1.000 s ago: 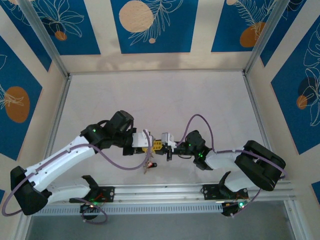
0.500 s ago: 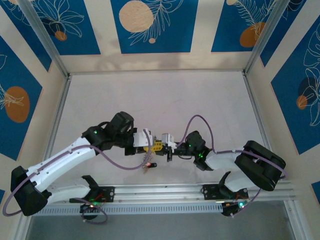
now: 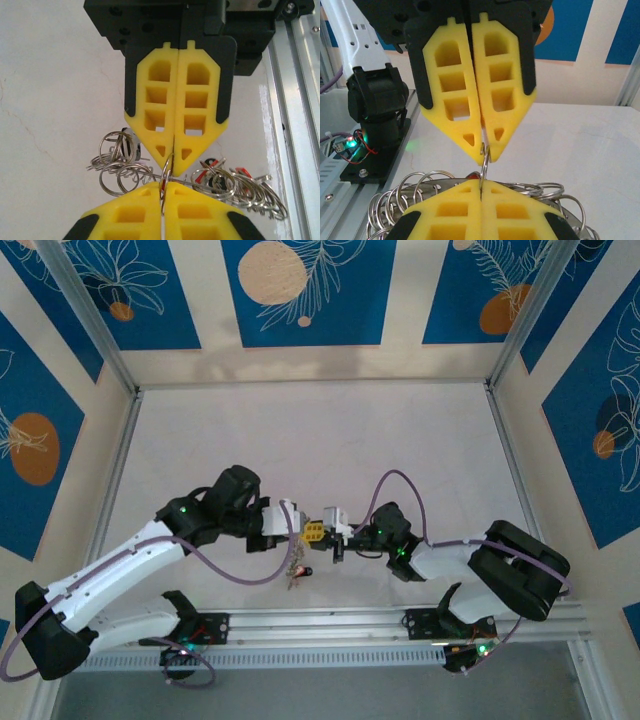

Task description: Put the keys on the keyring

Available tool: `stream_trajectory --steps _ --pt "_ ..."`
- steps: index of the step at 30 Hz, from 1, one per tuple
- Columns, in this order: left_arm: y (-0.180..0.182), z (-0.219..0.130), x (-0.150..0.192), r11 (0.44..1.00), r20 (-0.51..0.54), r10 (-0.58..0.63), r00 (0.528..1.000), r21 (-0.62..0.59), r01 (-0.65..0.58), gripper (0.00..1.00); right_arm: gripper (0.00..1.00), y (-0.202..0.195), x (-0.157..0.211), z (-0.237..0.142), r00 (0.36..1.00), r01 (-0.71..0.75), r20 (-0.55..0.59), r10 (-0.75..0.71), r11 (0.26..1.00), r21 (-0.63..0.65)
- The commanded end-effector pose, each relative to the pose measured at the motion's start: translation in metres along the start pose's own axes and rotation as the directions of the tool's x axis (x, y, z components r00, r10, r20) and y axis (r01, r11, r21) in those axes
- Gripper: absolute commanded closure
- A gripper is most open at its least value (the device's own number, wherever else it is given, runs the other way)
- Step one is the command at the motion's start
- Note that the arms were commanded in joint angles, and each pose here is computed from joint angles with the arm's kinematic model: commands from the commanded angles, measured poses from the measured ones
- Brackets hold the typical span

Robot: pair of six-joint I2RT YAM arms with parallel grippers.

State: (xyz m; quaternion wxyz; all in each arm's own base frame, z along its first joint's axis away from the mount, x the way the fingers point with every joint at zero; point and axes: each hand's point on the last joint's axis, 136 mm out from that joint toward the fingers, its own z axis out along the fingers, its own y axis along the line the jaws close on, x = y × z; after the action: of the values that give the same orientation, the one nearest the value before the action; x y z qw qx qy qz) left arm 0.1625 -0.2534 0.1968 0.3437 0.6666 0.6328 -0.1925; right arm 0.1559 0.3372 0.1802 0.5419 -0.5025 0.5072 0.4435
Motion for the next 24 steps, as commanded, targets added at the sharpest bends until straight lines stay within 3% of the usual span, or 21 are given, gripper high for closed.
stream_trajectory --steps 1,5,9,12,17,24 --pt "-0.005 0.0 0.0 0.999 0.017 -0.005 1.0 0.041 0.005 0.99 1.0 -0.004 -0.027 0.006 0.994 0.078 0.079 -0.078 0.997 0.007" --pt "-0.006 -0.003 -0.004 0.998 0.021 0.003 1.0 0.056 -0.004 1.0 1.0 -0.006 -0.024 0.008 0.995 0.076 0.064 -0.077 0.997 0.016" --pt "0.001 -0.009 -0.005 0.999 -0.038 -0.003 0.999 0.05 0.005 1.0 0.83 -0.014 -0.016 0.011 0.999 0.043 -0.006 -0.043 0.998 0.042" --pt "0.003 -0.015 -0.001 0.997 -0.129 0.006 0.992 0.082 0.005 1.0 0.78 -0.012 -0.014 0.012 0.999 0.023 -0.041 -0.022 0.999 0.026" --pt "0.005 -0.019 0.003 0.992 -0.226 0.03 0.974 0.122 -0.002 1.0 0.77 -0.013 -0.015 0.012 0.998 0.006 -0.055 -0.005 1.0 0.018" --pt "0.003 -0.012 -0.003 0.987 -0.201 0.055 0.978 0.156 -0.023 1.0 0.81 -0.016 -0.015 0.019 0.998 -0.033 -0.054 0.033 0.999 0.006"
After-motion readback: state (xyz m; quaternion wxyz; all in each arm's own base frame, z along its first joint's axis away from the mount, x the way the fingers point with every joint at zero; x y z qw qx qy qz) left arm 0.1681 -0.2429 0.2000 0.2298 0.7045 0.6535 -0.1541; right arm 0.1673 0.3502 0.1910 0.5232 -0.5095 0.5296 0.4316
